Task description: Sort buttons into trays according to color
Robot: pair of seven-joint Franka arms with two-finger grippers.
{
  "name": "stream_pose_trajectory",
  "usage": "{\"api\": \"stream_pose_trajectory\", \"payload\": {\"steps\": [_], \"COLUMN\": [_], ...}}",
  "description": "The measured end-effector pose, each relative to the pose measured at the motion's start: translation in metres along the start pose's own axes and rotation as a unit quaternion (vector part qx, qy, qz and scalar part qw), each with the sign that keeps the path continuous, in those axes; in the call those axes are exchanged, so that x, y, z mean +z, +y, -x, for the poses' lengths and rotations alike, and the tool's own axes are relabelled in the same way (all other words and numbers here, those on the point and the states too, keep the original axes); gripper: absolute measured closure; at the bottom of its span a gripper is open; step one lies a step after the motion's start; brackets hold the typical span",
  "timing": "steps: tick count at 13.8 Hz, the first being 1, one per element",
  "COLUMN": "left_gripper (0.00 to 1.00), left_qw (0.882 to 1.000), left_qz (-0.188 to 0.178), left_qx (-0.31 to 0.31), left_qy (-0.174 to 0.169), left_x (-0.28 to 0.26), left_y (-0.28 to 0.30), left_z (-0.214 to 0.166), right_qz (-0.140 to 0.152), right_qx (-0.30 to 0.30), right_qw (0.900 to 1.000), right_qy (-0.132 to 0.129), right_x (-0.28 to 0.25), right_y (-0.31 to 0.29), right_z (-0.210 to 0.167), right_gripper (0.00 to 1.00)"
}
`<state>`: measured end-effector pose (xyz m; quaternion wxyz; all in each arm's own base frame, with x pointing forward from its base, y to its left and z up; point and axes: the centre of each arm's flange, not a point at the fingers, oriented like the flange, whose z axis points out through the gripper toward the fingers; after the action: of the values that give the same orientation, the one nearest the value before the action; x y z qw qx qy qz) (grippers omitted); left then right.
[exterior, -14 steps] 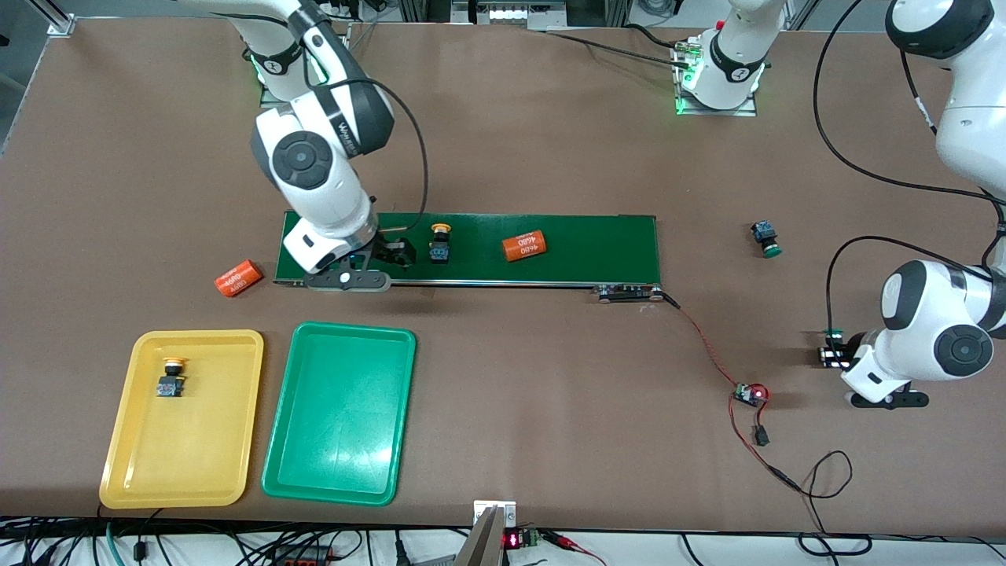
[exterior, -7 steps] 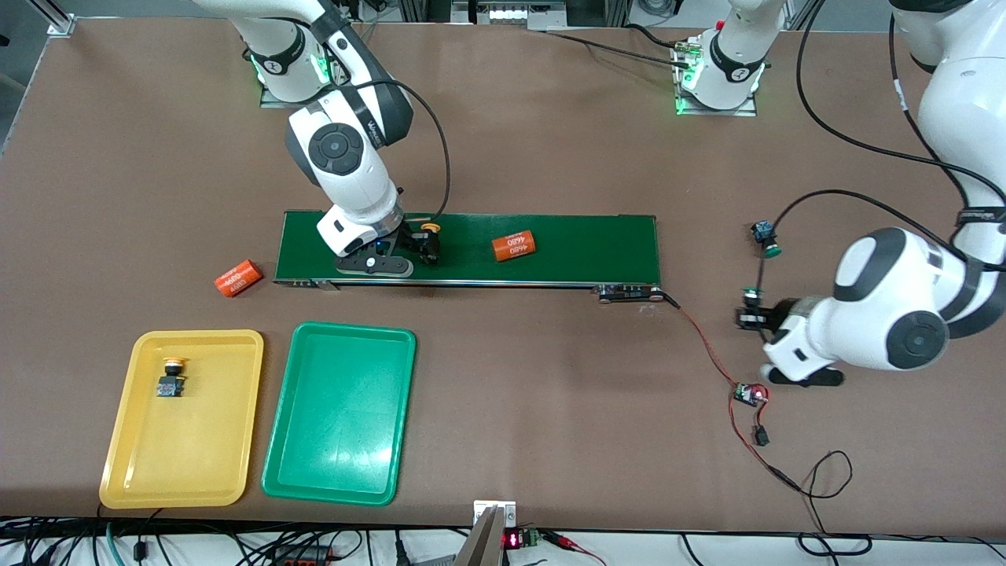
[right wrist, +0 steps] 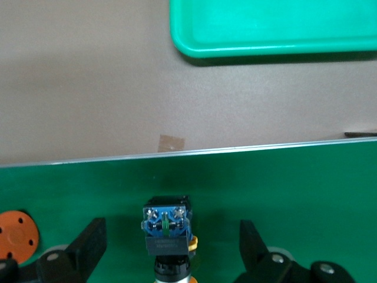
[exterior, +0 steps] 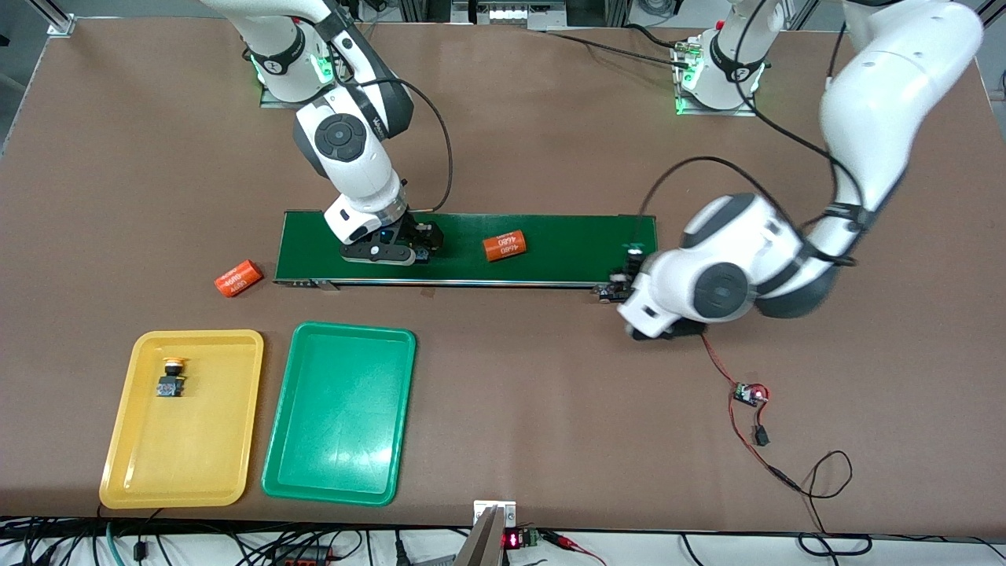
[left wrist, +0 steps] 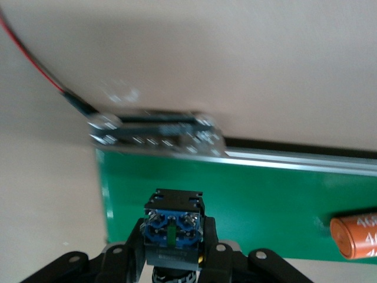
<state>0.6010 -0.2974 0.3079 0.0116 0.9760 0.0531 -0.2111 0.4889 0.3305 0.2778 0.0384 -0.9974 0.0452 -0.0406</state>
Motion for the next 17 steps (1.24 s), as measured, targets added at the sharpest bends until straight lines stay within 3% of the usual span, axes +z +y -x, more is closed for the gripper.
{"api": "stream_pose_trajectory", "payload": {"steps": [5, 7, 8, 11, 14, 16, 17], "left_gripper": [0.59, 0.59, 0.59, 0.32, 0.02, 0.00, 0.00], "left_qw": [1.000, 1.000, 1.000, 0.999, 0.998, 0.996, 0.996], "left_qz": [0.022, 0.025, 0.025, 0.031, 0.052, 0.072, 0.067], "left_qx": [0.014, 0.013, 0.012, 0.005, -0.018, -0.040, -0.056], "left_qy": [0.010, 0.008, 0.008, 0.011, 0.022, 0.028, 0.030], "left_x": [0.063, 0.072, 0.073, 0.068, 0.043, 0.013, 0.003], "left_y": [0.040, 0.043, 0.043, 0.039, 0.026, -0.005, -0.032], "left_z": [0.026, 0.030, 0.031, 0.027, 0.020, 0.010, 0.000], "right_qz": [0.014, 0.017, 0.017, 0.021, 0.027, 0.028, 0.029], "right_qx": [-0.020, -0.028, -0.031, -0.040, -0.043, -0.041, -0.039], "right_qw": [1.000, 0.999, 0.999, 0.999, 0.999, 0.999, 0.999], "right_qy": [0.001, 0.005, 0.008, 0.012, 0.019, 0.020, 0.020], "right_x": [0.011, 0.014, 0.017, 0.025, 0.030, 0.032, 0.032], "right_y": [0.005, 0.006, 0.007, 0.010, 0.021, 0.026, 0.027], "right_z": [0.009, 0.010, 0.010, 0.009, 0.000, -0.003, -0.004], "right_gripper": [0.00, 0.05, 0.13, 0.19, 0.34, 0.59, 0.59]}}
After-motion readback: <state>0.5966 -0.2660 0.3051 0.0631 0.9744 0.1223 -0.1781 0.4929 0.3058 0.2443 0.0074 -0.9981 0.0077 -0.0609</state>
